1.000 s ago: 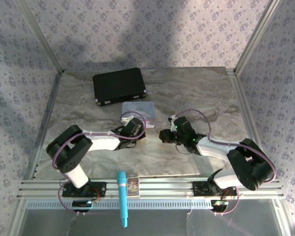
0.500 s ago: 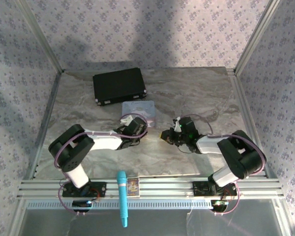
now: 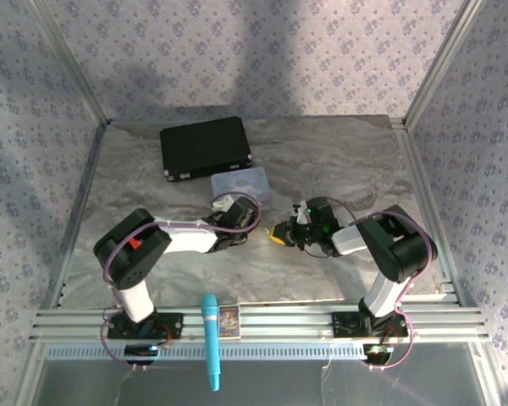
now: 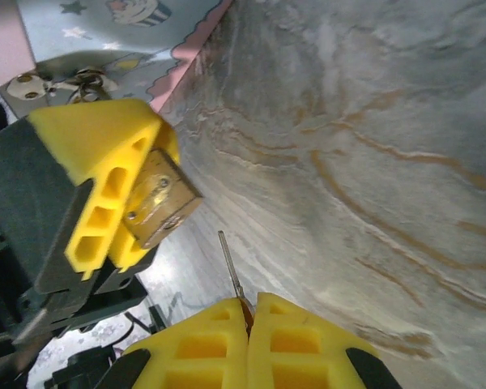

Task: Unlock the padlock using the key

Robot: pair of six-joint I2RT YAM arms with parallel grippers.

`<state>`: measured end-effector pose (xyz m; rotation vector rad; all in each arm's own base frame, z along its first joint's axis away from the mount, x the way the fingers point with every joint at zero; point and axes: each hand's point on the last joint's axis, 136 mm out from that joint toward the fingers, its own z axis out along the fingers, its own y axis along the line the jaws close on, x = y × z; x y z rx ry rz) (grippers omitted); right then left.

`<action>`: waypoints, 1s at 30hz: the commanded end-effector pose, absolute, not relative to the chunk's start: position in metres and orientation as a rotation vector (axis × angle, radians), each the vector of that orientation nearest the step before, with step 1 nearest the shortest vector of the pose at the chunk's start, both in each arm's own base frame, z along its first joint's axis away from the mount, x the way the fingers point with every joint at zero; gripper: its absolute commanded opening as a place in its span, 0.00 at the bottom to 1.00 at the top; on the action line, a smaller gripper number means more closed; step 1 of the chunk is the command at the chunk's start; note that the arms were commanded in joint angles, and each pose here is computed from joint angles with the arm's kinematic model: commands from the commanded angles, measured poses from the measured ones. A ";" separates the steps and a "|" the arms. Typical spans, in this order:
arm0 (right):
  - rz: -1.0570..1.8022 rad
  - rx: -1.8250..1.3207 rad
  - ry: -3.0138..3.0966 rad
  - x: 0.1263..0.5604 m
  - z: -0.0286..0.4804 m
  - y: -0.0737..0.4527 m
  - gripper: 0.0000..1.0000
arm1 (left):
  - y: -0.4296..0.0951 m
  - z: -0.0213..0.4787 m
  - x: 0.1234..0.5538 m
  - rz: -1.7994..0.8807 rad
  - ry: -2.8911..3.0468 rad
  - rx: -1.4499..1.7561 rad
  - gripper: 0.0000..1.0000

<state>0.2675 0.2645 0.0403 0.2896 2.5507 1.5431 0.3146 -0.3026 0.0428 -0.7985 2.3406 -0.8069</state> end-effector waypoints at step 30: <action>1.697 0.319 2.542 0.266 0.039 0.285 0.00 | -0.303 0.043 0.319 -0.863 2.284 -0.920 0.00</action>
